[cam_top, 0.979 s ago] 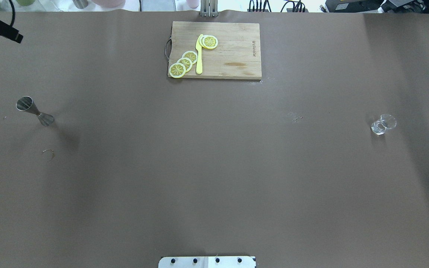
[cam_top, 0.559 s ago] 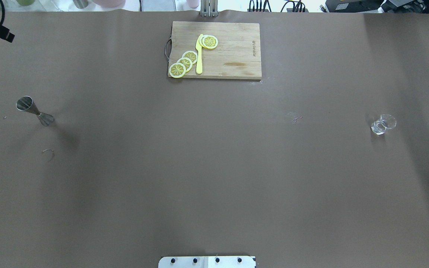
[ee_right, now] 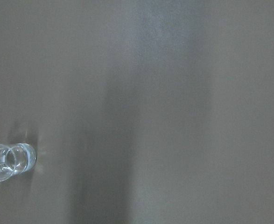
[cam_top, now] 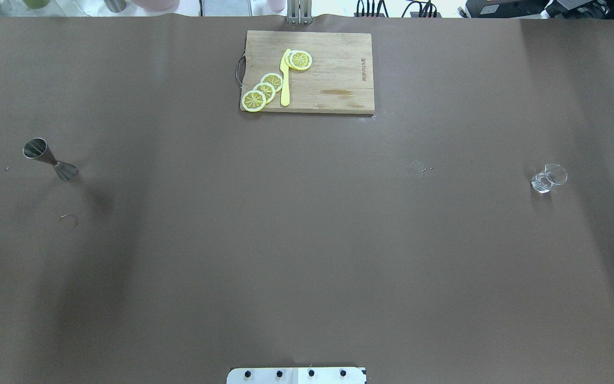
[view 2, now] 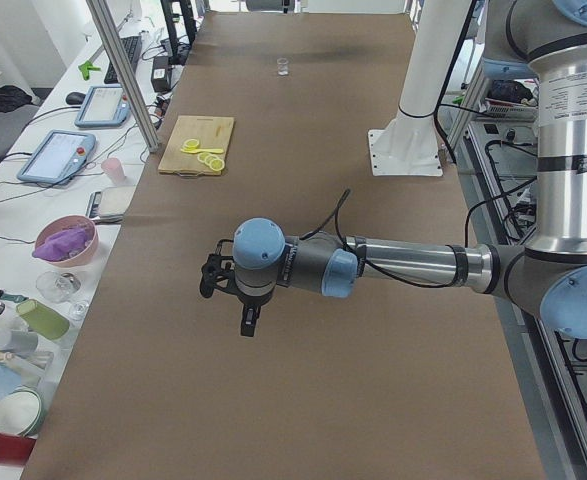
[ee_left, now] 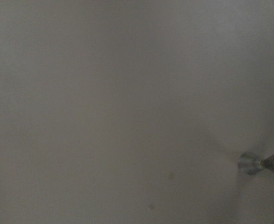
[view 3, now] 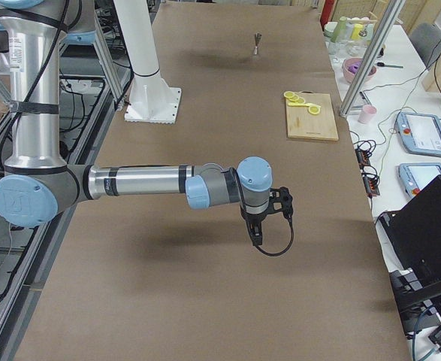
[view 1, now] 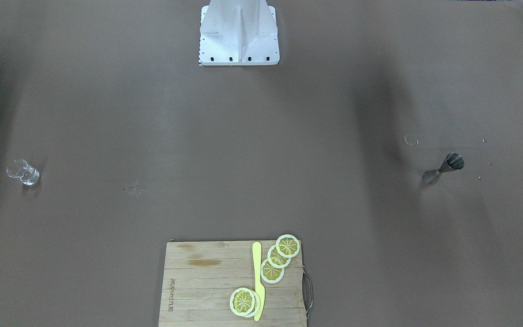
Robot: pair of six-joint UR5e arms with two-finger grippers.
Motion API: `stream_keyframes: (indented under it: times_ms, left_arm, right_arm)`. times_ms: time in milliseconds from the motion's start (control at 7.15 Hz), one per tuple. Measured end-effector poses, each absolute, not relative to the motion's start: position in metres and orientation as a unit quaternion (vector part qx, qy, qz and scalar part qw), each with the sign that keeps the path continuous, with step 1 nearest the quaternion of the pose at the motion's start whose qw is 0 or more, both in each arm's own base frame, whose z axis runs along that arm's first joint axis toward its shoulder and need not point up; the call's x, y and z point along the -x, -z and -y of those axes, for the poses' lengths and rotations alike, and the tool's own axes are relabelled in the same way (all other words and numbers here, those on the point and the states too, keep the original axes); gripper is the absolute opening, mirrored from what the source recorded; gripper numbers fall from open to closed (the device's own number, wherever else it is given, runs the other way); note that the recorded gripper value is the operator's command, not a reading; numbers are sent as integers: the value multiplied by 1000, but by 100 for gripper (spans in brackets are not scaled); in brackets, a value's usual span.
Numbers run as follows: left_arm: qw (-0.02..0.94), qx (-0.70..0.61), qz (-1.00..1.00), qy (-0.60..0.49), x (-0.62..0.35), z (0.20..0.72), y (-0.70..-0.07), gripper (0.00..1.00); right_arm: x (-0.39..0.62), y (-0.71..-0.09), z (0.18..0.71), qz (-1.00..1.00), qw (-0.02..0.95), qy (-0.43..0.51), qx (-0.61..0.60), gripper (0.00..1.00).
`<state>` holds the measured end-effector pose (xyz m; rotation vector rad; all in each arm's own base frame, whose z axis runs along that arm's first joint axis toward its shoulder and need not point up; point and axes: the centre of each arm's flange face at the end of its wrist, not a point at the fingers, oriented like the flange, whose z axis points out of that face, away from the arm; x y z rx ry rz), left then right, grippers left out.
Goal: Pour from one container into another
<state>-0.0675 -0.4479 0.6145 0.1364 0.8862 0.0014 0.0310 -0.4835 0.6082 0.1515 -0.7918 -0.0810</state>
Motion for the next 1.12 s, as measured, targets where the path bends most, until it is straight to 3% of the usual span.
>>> stream_keyframes:
  times_ms: [559, 1119]
  left_arm:
    - [920, -12, -393, -11, 77, 417, -655, 98]
    - [930, -19, -366, -29, 98, 418, -645, 98]
  right_arm:
    - [-32, -610, 488, 379, 924, -12, -50, 100]
    - [-35, -613, 484, 368, 928, -25, -47, 100]
